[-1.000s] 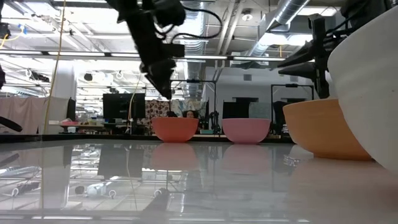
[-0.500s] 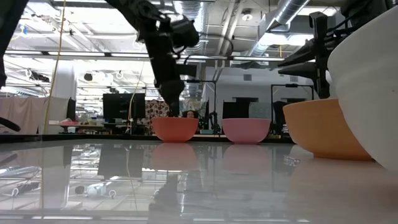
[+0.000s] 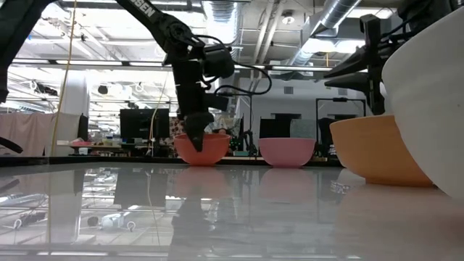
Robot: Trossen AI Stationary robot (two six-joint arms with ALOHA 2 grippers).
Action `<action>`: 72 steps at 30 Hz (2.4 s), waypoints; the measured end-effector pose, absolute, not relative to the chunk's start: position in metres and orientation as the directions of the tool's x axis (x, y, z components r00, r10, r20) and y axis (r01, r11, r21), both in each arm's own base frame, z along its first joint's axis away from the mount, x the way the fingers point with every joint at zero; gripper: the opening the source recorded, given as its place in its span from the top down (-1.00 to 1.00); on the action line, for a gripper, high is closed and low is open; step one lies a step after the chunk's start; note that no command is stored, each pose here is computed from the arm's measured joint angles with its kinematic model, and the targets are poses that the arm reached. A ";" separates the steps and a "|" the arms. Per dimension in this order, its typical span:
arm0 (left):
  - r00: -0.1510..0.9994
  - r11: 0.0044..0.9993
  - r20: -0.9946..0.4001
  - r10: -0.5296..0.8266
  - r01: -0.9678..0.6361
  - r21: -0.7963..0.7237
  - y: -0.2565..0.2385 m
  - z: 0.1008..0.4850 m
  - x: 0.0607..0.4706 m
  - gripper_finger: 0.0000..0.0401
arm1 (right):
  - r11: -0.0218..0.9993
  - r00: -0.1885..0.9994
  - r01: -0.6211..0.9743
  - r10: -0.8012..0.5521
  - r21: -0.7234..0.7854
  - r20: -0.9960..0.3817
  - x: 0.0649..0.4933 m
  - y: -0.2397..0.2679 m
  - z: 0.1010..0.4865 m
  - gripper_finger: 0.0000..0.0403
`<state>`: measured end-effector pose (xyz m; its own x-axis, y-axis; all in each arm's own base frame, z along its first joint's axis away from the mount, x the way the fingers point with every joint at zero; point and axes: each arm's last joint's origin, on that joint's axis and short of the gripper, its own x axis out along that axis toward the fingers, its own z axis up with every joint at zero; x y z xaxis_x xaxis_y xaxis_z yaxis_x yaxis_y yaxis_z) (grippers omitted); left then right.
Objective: Nest bowls inside each other
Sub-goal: Stack the orange bowl on top of the blue patterned bowl
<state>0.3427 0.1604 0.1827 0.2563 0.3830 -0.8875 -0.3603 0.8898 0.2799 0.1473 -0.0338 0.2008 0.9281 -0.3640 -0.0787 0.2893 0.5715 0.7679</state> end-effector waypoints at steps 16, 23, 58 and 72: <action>0.212 0.921 -0.909 0.358 -0.239 0.306 0.137 0.194 0.347 1.00 | 0.497 0.906 0.337 -0.401 0.800 -0.132 0.146 -0.035 0.196 0.55; 0.332 0.933 -0.873 0.358 -0.093 0.347 0.109 0.234 0.363 1.00 | 0.458 0.897 0.350 -0.414 0.817 -0.152 0.146 -0.035 0.194 0.55; 0.487 0.613 -0.841 0.234 0.597 0.517 0.006 0.279 0.371 1.00 | 0.588 0.637 0.728 -0.391 0.352 -0.664 0.223 -0.064 0.355 0.75; 0.477 0.568 -0.849 0.228 0.643 0.513 0.000 0.278 0.370 1.00 | 0.697 0.579 0.663 -0.245 0.274 -0.777 0.288 -0.076 0.351 0.14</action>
<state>0.3698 -0.0001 0.2784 0.4767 0.2276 -0.8491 0.6433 0.5680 0.5134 0.2884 -0.0758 0.3509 0.5794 -0.2454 -0.7772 0.6625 0.6972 0.2737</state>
